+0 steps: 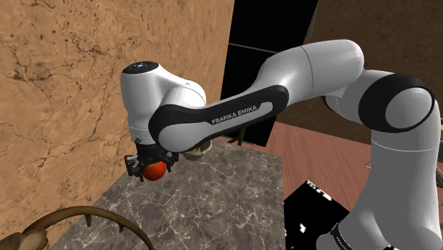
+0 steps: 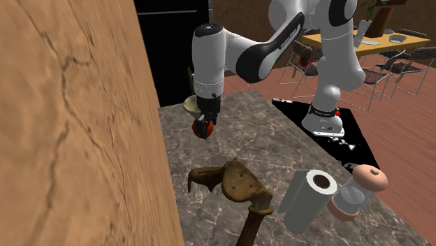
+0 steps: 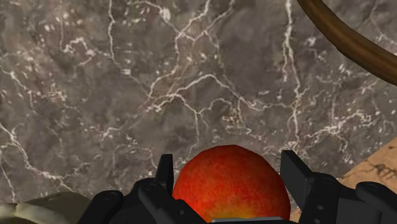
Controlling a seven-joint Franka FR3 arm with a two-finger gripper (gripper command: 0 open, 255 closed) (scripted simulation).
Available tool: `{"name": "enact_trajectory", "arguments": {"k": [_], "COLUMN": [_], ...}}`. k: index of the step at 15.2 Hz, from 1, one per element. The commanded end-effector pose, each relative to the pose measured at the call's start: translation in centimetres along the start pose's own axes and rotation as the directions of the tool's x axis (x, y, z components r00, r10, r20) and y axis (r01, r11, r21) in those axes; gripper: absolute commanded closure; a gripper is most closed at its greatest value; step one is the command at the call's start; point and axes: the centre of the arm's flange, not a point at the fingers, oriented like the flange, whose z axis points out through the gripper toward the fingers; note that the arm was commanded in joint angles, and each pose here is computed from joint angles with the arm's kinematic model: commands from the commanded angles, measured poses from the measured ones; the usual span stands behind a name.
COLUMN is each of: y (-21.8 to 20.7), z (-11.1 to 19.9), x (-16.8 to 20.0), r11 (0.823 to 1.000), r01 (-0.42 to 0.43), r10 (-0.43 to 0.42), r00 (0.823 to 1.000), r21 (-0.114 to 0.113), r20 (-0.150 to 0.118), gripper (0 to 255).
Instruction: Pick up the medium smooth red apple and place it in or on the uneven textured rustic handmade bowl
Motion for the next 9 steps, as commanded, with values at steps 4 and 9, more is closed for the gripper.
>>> {"name": "enact_trajectory", "arguments": {"k": [4,9], "y": [0.1,0.2], "z": [-2.7,-5.3], "x": [0.2,0.3], "r11": [1.0,1.0], "r01": [0.0,0.0], "r10": [0.0,0.0], "r00": [1.0,1.0], "r21": [0.0,0.0], "r20": [0.0,0.0], "gripper": [255,255]}}
